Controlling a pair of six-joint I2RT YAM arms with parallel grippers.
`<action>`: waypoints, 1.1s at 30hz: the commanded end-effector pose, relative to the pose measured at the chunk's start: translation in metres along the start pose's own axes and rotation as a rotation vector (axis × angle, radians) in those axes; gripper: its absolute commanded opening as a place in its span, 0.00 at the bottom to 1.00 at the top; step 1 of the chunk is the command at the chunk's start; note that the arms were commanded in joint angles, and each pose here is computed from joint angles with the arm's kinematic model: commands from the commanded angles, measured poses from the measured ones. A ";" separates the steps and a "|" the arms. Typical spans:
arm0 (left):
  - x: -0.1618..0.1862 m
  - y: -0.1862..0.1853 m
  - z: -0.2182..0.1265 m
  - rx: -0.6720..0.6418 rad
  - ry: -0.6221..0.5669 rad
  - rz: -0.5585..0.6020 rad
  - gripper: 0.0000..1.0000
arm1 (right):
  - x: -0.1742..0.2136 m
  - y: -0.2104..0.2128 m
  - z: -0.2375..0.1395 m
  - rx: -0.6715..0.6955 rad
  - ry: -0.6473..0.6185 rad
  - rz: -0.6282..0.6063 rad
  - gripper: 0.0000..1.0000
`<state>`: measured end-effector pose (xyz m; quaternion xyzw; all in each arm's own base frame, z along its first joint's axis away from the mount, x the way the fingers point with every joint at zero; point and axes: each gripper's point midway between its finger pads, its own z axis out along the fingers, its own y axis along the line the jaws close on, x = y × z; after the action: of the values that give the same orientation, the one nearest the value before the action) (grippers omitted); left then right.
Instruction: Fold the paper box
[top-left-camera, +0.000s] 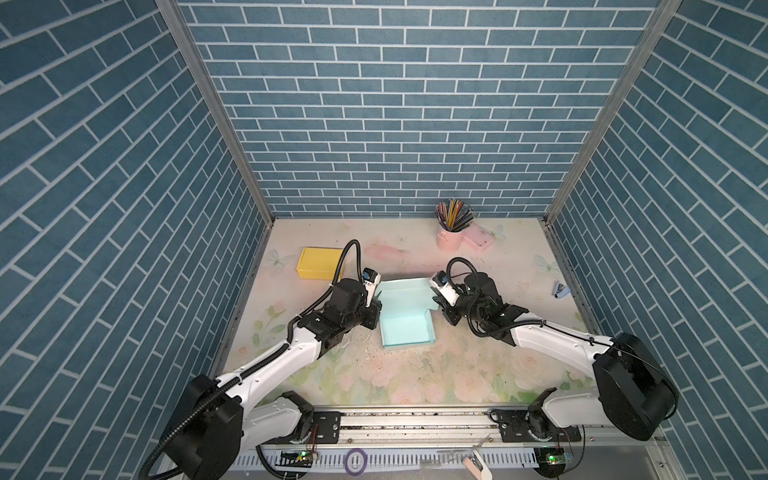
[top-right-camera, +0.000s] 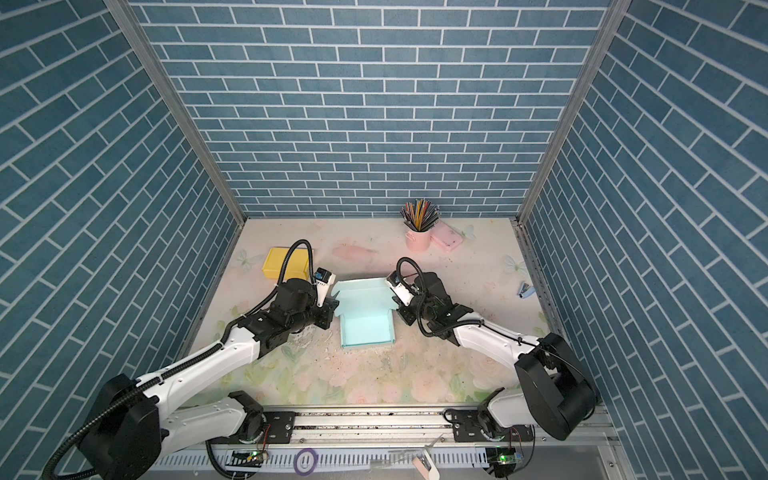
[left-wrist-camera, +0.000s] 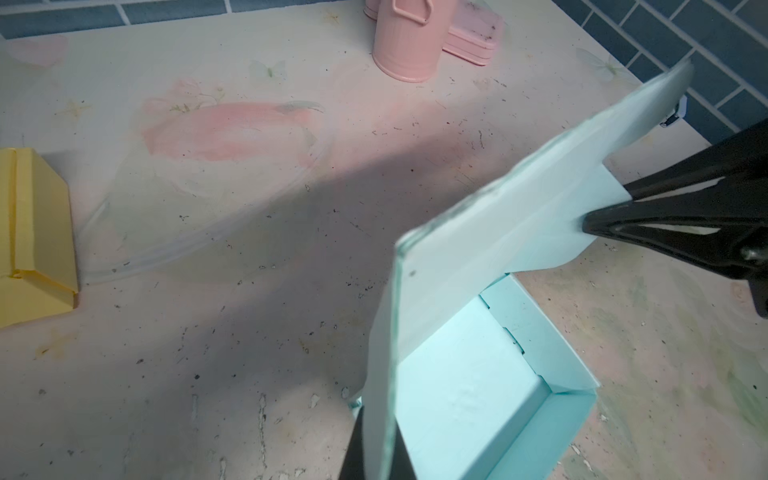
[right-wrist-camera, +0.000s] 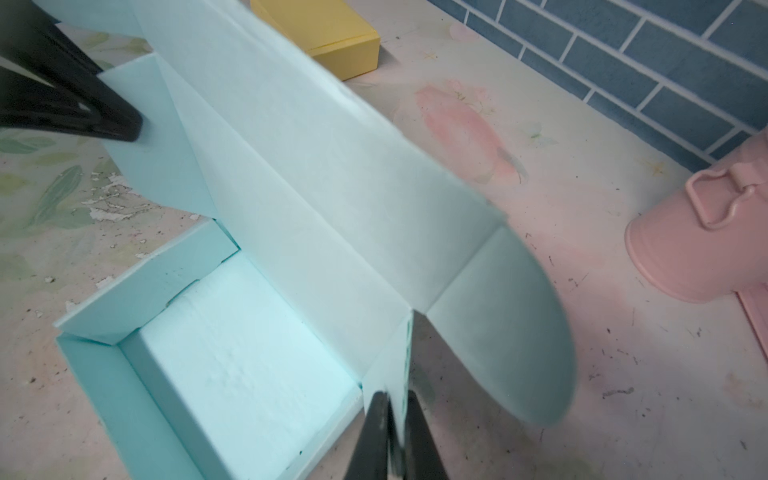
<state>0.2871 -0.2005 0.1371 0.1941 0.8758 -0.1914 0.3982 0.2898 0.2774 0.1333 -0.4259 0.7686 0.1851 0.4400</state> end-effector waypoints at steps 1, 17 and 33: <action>-0.012 0.001 0.000 -0.029 -0.026 -0.011 0.04 | -0.005 0.000 -0.001 0.023 0.014 0.004 0.06; -0.050 0.013 0.037 -0.099 -0.179 -0.044 0.04 | -0.030 -0.002 0.038 0.109 0.071 0.071 0.13; -0.059 0.016 0.065 -0.111 -0.291 -0.041 0.04 | -0.026 -0.002 0.063 0.102 0.088 0.108 0.17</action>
<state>0.3720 -0.2050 0.1288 0.1089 0.8480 -0.1272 0.5028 0.3329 0.3084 0.1211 -0.3649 0.8236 0.1207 0.4172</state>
